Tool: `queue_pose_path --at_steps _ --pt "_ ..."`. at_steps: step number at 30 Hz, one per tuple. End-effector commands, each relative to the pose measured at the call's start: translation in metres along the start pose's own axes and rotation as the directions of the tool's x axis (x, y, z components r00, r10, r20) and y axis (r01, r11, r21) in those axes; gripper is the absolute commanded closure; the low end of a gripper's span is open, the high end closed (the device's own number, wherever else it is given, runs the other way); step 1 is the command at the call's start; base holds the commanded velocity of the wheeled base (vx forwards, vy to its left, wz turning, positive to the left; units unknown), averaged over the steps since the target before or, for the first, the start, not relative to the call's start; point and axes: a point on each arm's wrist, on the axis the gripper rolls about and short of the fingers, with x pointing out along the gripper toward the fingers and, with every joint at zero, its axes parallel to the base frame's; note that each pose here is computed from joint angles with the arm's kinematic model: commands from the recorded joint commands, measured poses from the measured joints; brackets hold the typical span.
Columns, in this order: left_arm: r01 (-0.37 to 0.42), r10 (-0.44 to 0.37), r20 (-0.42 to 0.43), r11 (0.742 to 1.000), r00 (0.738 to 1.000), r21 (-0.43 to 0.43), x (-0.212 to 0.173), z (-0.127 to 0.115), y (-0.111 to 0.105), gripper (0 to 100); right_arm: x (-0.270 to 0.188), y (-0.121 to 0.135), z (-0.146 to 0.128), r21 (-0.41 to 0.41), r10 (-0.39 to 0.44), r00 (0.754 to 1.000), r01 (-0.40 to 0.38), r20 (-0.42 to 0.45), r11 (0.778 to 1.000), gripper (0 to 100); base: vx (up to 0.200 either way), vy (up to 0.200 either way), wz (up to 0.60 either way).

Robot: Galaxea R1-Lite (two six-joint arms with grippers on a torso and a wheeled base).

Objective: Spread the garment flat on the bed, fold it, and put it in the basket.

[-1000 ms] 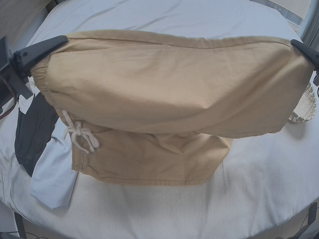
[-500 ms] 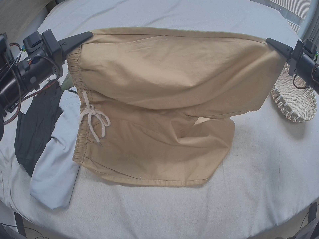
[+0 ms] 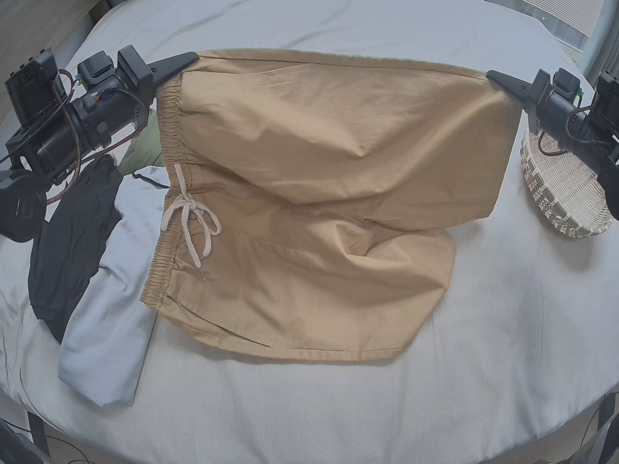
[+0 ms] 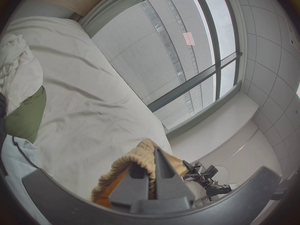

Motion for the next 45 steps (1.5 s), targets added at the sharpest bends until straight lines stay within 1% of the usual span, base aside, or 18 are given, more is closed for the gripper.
queue_pose_path --at_steps 1,3,4,7,12,14,15,16,19,20,22,27,29,34,35,36,42,45 --pt "-0.032 0.032 0.009 0.999 0.999 -0.007 0.016 0.000 0.023 100 0.022 -0.020 -0.008 0.005 -0.001 1.000 0.001 -0.008 1.000 100 0.000 0.000 0.00" --pt "-0.045 0.045 0.015 0.999 0.999 -0.008 0.018 0.001 0.029 100 0.025 -0.022 -0.008 0.004 0.002 1.000 -0.002 -0.007 1.000 100 0.000 0.000 0.00" --pt "-0.053 0.053 0.019 0.999 0.998 -0.009 0.020 0.001 0.032 0 0.026 -0.022 -0.008 0.002 0.003 1.000 -0.003 -0.005 1.000 0 0.000 0.000 0.00" --pt "-0.070 0.070 0.030 0.998 0.997 -0.010 0.024 0.003 0.041 0 0.032 -0.025 -0.006 -0.002 0.008 1.000 -0.008 0.005 1.000 0 0.000 0.000 0.00" --pt "-0.091 0.091 0.033 0.996 0.995 -0.016 0.030 0.006 0.052 0 0.034 -0.032 -0.009 -0.005 -0.021 1.000 0.021 0.020 1.000 0 0.000 0.000 0.00" --pt "-0.157 0.157 -0.008 0.986 0.988 -0.055 0.030 0.001 0.058 0 0.019 -0.028 -0.015 0.009 -0.041 0.999 0.041 -0.005 0.999 0 0.000 0.000 0.00" --pt "-0.157 0.157 -0.008 0.986 0.988 -0.055 0.030 0.001 0.058 0 0.019 -0.028 -0.015 0.009 -0.041 0.999 0.041 -0.005 0.999 0 0.000 0.000 0.00" --pt "-0.205 0.205 -0.016 0.976 0.979 -0.071 0.029 0.000 0.060 0 0.004 -0.021 -0.022 0.024 -0.059 0.998 0.060 -0.031 0.998 0 0.000 0.000 0.00" --pt "-0.258 0.258 -0.013 0.963 0.966 -0.083 0.027 0.002 0.062 0 -0.012 -0.019 -0.035 0.045 -0.086 0.994 0.089 -0.071 0.995 0 0.000 0.000 0.00" --pt "-0.296 0.296 -0.013 0.951 0.955 -0.087 0.022 0.004 0.065 0 -0.026 -0.019 -0.047 0.062 -0.107 0.989 0.114 -0.106 0.992 0 0.000 0.000 0.00" --pt "-0.321 0.320 -0.025 0.942 0.947 -0.094 0.014 0.010 0.058 0 -0.044 -0.019 -0.062 0.067 -0.121 0.983 0.131 -0.140 0.989 0 0.000 0.000 0.00" --pt "-0.371 0.366 -0.068 0.922 0.928 -0.110 -0.009 0.018 0.038 0 -0.071 -0.021 -0.090 0.078 -0.118 0.977 0.133 -0.179 0.988 0 0.000 0.000 0.00" --pt "-0.370 0.361 -0.092 0.922 0.928 -0.110 -0.019 0.018 0.029 0 -0.079 -0.023 -0.102 0.087 -0.115 0.974 0.134 -0.198 0.987 0 0.000 0.000 0.00" --pt "-0.326 0.306 -0.161 0.937 0.938 -0.124 -0.051 0.010 0.006 0 -0.092 -0.027 -0.124 0.097 -0.115 0.968 0.140 -0.223 0.985 0 0.000 0.000 0.00" --pt "-0.324 0.304 -0.161 0.938 0.939 -0.124 -0.052 0.010 0.005 0 -0.092 -0.027 -0.125 0.098 -0.114 0.968 0.139 -0.224 0.985 0 0.000 0.000 0.00" --pt "-0.308 0.283 -0.184 0.943 0.941 -0.125 -0.065 0.004 -0.004 0 -0.087 -0.034 -0.138 0.112 -0.115 0.960 0.148 -0.256 0.983 0 0.000 0.000 0.00" --pt "-0.255 0.224 -0.217 0.958 0.950 -0.130 -0.090 -0.005 -0.023 0 -0.075 -0.047 -0.158 0.089 -0.110 0.948 0.142 -0.299 0.986 0 0.000 0.000 0.00" --pt "-0.242 0.209 -0.224 0.961 0.952 -0.130 -0.100 -0.009 -0.030 0 -0.071 -0.047 -0.166 0.090 -0.100 0.941 0.136 -0.323 0.987 0 0.000 0.000 0.00"
